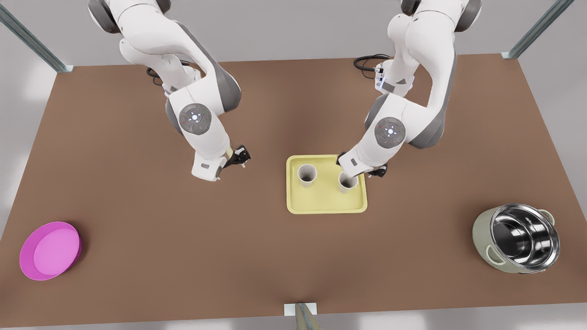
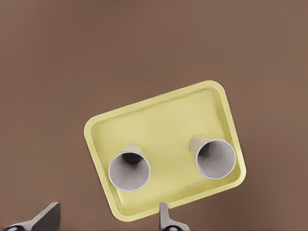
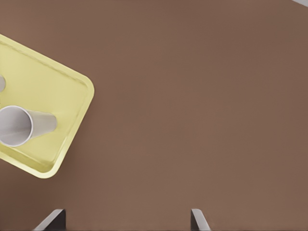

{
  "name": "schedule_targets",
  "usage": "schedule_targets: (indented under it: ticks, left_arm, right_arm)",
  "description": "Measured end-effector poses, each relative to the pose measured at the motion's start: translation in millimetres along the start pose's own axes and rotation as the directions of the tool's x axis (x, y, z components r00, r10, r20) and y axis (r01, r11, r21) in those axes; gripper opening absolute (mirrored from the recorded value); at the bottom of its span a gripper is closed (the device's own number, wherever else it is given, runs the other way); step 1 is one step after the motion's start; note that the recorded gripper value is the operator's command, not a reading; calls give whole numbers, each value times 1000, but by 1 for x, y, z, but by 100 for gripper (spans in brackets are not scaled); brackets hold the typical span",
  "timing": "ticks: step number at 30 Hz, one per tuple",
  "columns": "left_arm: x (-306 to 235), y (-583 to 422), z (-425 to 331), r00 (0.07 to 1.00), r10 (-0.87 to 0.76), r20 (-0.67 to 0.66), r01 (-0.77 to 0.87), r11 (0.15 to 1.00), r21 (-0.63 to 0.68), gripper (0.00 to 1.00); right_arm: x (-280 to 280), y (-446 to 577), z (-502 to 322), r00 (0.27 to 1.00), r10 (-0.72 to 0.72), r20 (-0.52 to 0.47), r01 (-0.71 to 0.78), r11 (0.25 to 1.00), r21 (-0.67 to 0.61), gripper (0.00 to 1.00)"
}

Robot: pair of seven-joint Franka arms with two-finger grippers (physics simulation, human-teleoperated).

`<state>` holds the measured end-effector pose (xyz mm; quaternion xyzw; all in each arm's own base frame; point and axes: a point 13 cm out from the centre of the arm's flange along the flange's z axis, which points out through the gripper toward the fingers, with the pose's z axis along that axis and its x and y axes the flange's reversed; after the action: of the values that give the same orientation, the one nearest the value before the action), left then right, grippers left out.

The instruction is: Use the left arm to pick up the white IKEA cup from the tray and place it on the middle-left position; use the right arm to pick up the white IKEA cup from the tray and place it on the middle-right position

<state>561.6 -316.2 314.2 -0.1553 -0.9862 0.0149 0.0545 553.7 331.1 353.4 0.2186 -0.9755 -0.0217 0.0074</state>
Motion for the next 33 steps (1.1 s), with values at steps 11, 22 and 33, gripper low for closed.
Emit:
schedule_targets:
  ticks: [11,22,33]
  left_arm:
    - [44,2,116,990,-141,-20,140,989,-39,100]
    - [15,50,132,967,-230,108,234,972,-21,100]
    - [22,54,172,961,-245,128,249,968,-12,100]
  right_arm:
    - [-28,107,91,999,28,41,-28,1000,-7,99]
    - [-62,179,150,983,174,58,-168,981,-96,98]
    - [-74,183,183,954,291,67,-285,955,-85,98]
